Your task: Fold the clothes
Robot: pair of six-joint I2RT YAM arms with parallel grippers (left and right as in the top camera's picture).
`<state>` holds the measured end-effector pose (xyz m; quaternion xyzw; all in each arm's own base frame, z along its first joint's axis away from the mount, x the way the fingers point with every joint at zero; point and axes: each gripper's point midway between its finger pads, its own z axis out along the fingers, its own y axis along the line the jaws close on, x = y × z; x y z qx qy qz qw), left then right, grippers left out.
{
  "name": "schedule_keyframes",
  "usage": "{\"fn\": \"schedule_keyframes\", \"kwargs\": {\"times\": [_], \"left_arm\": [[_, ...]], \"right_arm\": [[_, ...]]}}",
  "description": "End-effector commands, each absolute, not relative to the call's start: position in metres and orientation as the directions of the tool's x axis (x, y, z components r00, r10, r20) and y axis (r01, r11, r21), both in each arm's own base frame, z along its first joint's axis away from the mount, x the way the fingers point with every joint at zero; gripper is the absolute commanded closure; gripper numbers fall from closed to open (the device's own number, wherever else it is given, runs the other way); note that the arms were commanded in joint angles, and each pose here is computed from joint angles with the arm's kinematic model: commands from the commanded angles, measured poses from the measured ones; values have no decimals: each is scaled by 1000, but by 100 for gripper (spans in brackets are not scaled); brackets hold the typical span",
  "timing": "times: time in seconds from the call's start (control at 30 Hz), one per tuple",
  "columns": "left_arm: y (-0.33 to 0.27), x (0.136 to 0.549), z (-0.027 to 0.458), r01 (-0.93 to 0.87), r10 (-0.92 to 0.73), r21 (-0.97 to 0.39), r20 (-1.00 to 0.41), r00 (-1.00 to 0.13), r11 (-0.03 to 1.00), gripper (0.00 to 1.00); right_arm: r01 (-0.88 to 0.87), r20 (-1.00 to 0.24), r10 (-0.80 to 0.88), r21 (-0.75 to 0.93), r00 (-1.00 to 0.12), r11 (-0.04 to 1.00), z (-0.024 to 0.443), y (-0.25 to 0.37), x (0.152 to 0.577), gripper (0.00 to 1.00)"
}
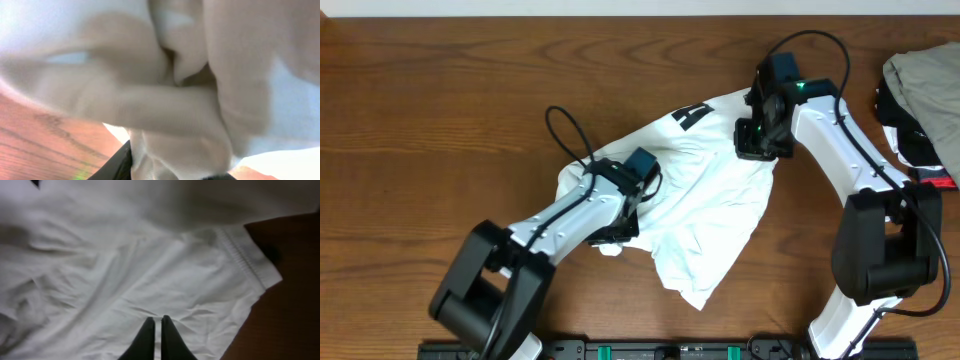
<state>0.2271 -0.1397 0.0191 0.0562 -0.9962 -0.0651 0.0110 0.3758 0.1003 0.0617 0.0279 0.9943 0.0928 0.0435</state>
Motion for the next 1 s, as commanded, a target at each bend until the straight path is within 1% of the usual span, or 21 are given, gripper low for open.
{"fn": "schedule_keyframes", "kwargs": {"times": [0.0,0.1,0.27,0.6,0.7,0.8,0.87,0.9,0.97], "left_arm": [[-135,235,28,-106,-105,127,-18,-994,986,68],[-135,235,28,-103,-102,127,-17,-995,987,68],[-135,233,28,-99,-98,130,-12,-995,987,68],[-133,232,29,-94,-94,135,-5,-996,986,69],[-134,232,30,-82,-82,136,-4,-997,987,73],[-134,234,35,-68,-68,139,-1,-998,988,74],[-131,236,39,-78,-78,139,-4,-997,987,75],[-129,237,39,-86,-86,137,-6,-996,987,78],[-123,240,41,-109,-110,137,-7,-994,984,79]], "right_arm": [[28,-4,30,183,-1000,983,36,111,356,99],[18,40,10,199,-999,980,21,118,341,99],[0,75,-15,197,-997,980,4,125,322,99],[48,136,24,176,-990,983,-14,119,299,99],[69,138,47,156,-989,985,-15,116,299,99],[89,136,72,121,-988,989,-16,109,299,99],[92,137,75,121,-988,988,-16,108,300,99],[94,139,77,120,-987,988,-16,107,299,99],[96,143,80,106,-986,990,-16,104,298,99]]}}
